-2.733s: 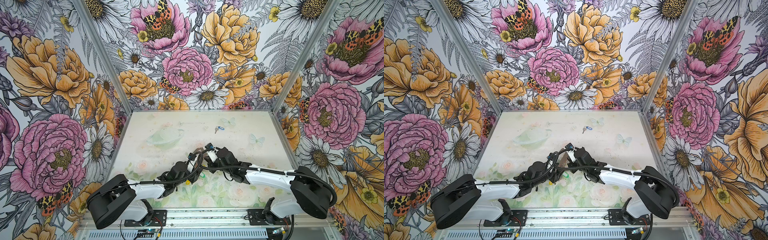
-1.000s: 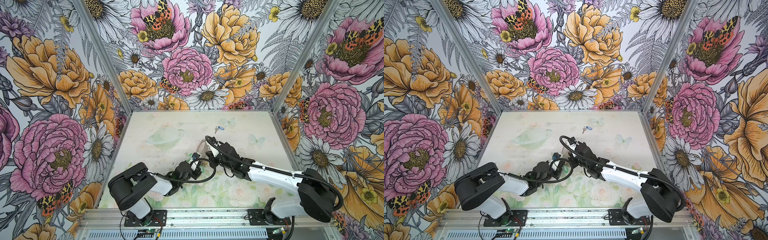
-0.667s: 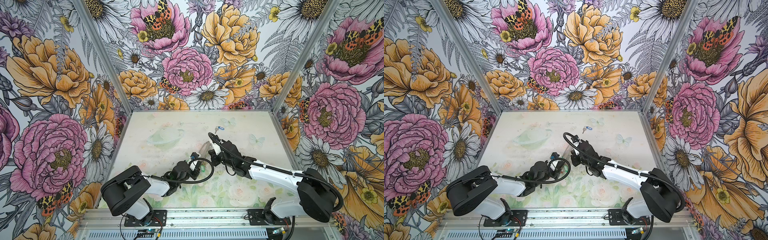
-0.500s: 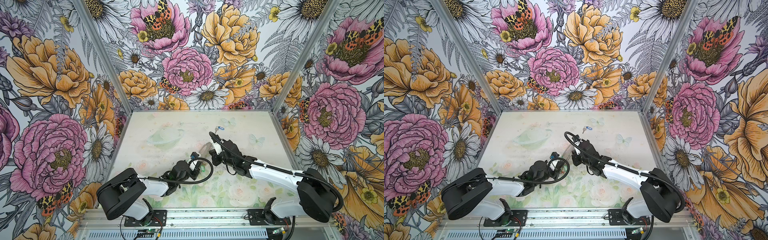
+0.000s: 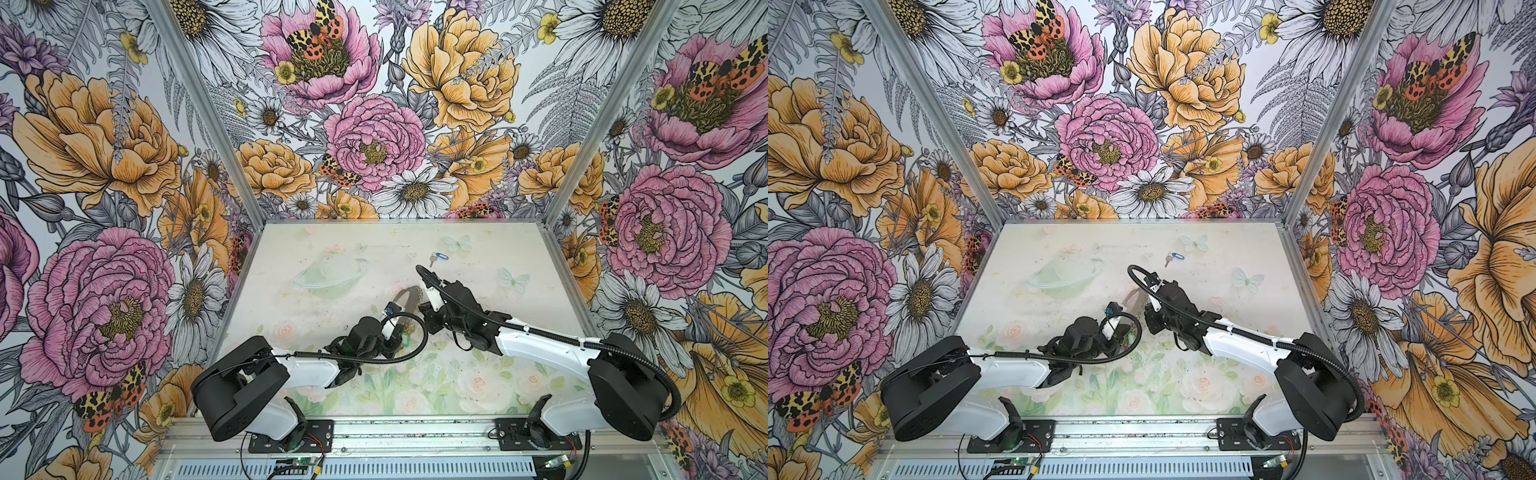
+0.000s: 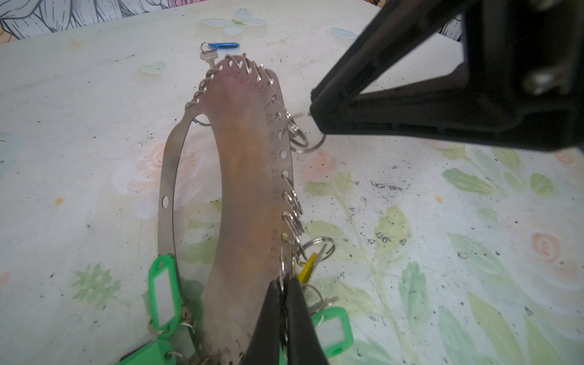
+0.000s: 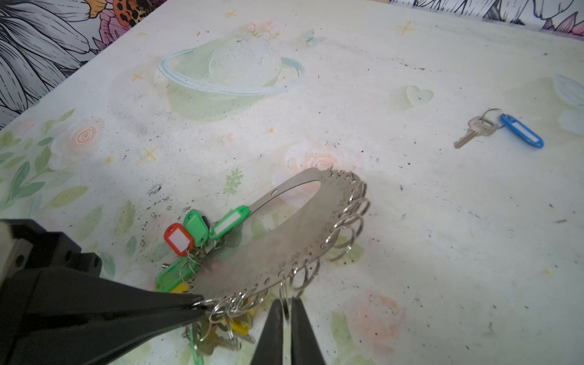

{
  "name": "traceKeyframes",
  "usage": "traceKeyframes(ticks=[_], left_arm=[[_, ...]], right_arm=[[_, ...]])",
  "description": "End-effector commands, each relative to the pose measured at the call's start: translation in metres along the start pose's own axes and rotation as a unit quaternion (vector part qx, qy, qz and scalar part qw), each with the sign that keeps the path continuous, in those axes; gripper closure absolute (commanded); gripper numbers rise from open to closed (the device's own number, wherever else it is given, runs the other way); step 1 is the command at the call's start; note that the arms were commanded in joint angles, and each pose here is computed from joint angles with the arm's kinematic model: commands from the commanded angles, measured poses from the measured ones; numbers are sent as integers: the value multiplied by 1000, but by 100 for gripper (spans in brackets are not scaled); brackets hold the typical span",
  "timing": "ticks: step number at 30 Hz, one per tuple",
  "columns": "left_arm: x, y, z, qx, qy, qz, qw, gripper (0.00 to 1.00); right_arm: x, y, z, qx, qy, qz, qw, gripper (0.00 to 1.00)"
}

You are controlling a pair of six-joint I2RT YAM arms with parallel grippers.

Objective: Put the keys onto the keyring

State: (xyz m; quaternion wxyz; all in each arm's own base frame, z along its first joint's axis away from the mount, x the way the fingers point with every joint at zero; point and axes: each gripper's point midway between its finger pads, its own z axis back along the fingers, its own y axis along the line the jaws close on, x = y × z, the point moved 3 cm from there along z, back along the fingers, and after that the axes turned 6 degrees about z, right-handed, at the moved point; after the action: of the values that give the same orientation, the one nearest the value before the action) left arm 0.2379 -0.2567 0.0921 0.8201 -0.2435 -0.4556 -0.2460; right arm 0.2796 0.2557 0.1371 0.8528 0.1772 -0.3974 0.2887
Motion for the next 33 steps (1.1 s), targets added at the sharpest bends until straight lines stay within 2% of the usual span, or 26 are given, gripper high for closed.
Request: traceKeyframes(ticks=[1, 10, 18, 24, 33], left_arm=[[0, 2, -3, 1, 9, 16, 1000, 100], [-2, 0, -1, -5, 13, 19, 1000, 100], [-3, -3, 2, -11, 12, 22, 1000, 100], [-4, -7, 1, -15, 15, 19, 1000, 100], [-7, -9, 0, -15, 18, 17, 1000, 100]], right_arm=[[-9, -3, 0, -4, 10, 1, 1000, 86], [-18, -2, 4, 4, 9, -15, 1000, 81], [-30, 13, -4, 61, -18, -97, 993, 80], [-32, 16, -16, 79, -36, -150, 985, 78], [-41, 23, -31, 84, -22, -163, 983, 78]])
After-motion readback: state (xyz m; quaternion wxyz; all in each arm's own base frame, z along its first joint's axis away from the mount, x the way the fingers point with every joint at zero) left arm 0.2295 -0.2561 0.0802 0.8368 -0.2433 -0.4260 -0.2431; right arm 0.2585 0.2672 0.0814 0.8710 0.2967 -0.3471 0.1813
